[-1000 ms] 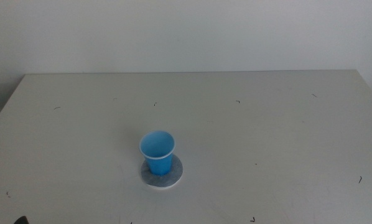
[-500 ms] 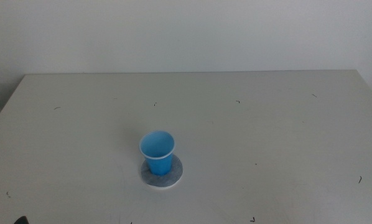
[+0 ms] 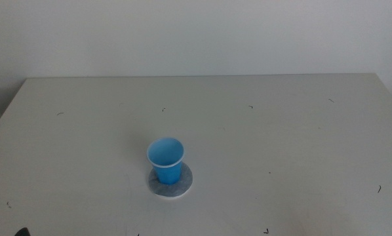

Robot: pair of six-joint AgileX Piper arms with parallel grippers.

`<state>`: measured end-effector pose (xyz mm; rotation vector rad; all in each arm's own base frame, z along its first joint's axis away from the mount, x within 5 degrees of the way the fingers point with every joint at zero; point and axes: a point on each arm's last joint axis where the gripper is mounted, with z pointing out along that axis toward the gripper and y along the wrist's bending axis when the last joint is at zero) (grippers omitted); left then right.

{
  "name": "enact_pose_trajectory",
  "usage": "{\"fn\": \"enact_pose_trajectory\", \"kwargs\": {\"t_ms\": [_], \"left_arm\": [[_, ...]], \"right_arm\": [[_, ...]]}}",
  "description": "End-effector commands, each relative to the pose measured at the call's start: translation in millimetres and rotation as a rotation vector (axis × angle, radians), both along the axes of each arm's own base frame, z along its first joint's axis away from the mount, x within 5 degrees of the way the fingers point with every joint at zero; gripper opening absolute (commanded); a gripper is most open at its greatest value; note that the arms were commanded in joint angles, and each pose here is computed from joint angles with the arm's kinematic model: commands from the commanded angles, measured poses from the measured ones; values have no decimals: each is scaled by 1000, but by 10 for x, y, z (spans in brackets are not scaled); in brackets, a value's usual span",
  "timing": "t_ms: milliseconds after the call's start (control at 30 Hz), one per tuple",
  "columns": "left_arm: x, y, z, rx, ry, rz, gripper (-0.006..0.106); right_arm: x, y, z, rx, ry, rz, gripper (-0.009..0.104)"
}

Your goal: Place an empty cup on a cup mat.

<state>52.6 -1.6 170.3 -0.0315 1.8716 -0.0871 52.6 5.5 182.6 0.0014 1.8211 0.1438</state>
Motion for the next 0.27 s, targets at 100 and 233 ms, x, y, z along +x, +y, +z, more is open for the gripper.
{"fn": "enact_pose_trajectory", "kwargs": {"t_ms": [100,233], "left_arm": [[7,-4,85,-16,-84,0,105],[7,-4,85,-16,-84,0,105]], "right_arm": [[5,-6,35,-10,-99,-6,94],[6,-9,11,-24,-88,-6,94]]}}
